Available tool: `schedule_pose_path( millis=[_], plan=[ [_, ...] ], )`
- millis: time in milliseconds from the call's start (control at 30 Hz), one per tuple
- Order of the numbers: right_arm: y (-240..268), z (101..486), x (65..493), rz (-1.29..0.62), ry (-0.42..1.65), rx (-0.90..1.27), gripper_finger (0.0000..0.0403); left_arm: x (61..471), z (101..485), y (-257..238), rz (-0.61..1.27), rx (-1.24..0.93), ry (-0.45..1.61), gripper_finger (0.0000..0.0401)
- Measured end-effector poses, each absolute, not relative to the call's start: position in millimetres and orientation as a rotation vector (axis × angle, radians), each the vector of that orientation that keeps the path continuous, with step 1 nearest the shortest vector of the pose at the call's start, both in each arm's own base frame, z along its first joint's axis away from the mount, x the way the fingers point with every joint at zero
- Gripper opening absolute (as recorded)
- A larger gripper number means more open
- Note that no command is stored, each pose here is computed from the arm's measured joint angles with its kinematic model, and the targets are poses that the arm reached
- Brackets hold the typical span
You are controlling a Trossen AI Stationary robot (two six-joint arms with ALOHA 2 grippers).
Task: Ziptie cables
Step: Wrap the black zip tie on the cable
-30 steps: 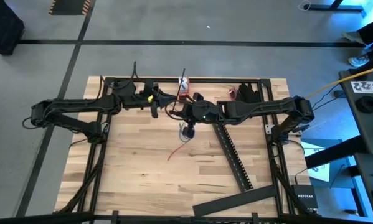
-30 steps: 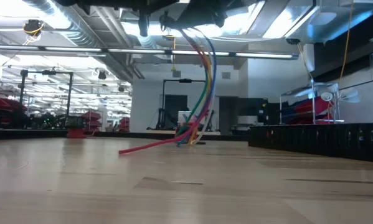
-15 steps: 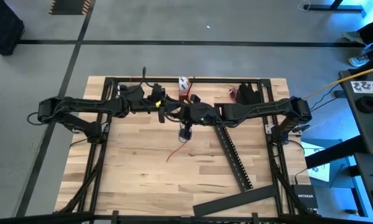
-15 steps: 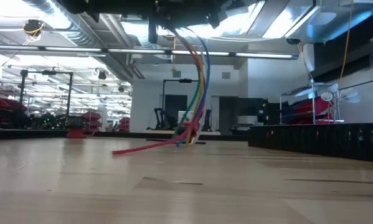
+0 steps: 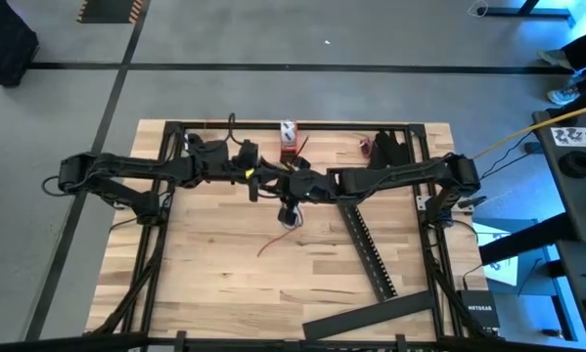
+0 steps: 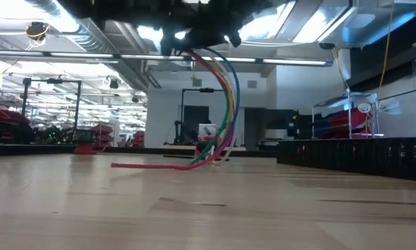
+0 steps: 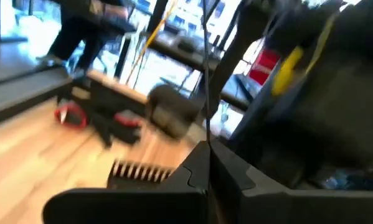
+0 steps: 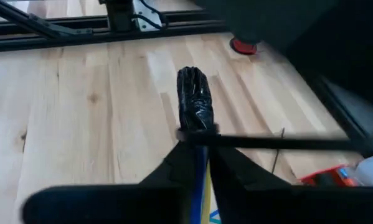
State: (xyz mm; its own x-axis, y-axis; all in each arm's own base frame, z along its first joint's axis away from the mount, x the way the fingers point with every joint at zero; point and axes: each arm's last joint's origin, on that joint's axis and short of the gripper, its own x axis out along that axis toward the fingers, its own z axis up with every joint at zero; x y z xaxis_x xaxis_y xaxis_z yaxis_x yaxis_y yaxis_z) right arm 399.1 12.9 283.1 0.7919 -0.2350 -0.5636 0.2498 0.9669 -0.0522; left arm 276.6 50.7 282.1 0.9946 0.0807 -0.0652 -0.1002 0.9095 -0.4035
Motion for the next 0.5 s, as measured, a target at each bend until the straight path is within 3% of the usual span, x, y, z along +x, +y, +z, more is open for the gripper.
schedule_pose_path(
  millis=[267,500],
  plan=[
    [13,278,398,-0.268,0.637,0.045,0.0139,262,230,50,0.129,-0.498,0.087,0.0],
    [13,264,403,-0.273,0.677,0.037,0.0158,259,193,48,0.155,-0.541,0.164,0.0]
  ],
)
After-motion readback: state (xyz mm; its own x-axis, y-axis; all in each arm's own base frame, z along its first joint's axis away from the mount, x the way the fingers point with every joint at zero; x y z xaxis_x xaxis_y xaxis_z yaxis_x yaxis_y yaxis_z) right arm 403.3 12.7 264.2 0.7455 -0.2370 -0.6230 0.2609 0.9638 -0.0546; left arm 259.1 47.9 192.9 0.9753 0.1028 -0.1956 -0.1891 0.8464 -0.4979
